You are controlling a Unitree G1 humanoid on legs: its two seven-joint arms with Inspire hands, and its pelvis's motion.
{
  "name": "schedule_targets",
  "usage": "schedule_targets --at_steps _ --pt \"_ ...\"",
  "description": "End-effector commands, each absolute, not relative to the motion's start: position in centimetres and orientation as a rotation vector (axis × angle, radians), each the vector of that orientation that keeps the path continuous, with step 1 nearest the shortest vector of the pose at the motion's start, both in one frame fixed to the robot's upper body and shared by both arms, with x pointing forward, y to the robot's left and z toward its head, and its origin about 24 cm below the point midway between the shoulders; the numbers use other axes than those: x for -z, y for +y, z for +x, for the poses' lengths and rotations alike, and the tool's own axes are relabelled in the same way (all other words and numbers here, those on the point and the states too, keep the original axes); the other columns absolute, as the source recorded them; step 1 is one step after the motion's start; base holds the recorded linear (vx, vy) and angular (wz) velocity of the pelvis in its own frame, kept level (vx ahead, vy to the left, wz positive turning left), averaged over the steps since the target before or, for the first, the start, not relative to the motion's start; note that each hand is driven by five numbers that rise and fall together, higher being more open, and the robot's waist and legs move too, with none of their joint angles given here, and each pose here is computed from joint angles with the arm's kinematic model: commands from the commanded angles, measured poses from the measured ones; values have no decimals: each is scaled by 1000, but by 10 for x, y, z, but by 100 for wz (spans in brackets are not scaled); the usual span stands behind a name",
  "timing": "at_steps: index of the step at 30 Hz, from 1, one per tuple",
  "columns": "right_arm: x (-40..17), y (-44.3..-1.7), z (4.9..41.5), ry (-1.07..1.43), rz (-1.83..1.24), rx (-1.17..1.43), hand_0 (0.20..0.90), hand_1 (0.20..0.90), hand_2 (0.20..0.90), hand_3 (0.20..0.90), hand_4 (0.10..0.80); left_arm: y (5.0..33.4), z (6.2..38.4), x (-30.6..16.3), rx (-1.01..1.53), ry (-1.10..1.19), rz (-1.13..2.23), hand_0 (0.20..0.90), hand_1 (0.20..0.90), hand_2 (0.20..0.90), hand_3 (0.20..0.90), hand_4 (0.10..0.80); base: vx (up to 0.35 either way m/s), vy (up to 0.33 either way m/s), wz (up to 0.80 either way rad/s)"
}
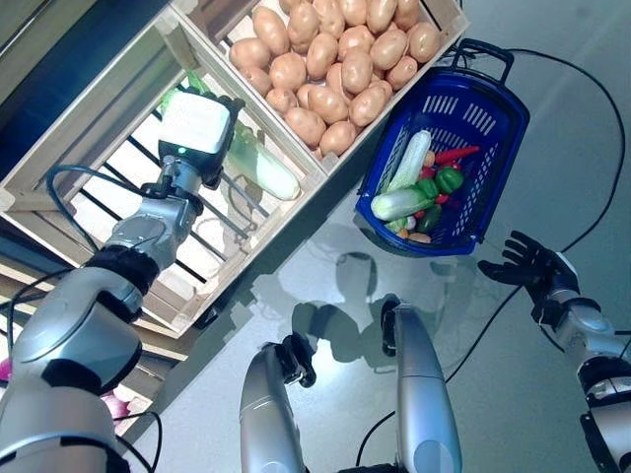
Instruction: Put vegetables into the basket
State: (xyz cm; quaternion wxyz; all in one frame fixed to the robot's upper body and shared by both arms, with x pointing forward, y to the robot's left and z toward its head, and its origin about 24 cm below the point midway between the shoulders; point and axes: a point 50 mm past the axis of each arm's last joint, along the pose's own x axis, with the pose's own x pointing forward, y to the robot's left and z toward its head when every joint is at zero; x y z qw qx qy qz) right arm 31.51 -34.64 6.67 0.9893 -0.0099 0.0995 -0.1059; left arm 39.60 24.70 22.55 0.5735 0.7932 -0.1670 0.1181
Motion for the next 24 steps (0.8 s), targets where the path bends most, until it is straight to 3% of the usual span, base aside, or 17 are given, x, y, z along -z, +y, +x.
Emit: schedule_targets --at_steps 1,24 --pt "-114 -366 320 29 -111 216 900 900 900 900 800 255 391 -303 -449 -477 1923 900 900 900 900 800 0 0 0" --pt "-140 -369 327 -53 -103 203 900 900 900 900 800 209 402 -311 -238 -457 2176 900 900 900 900 800 -34 22 -1"
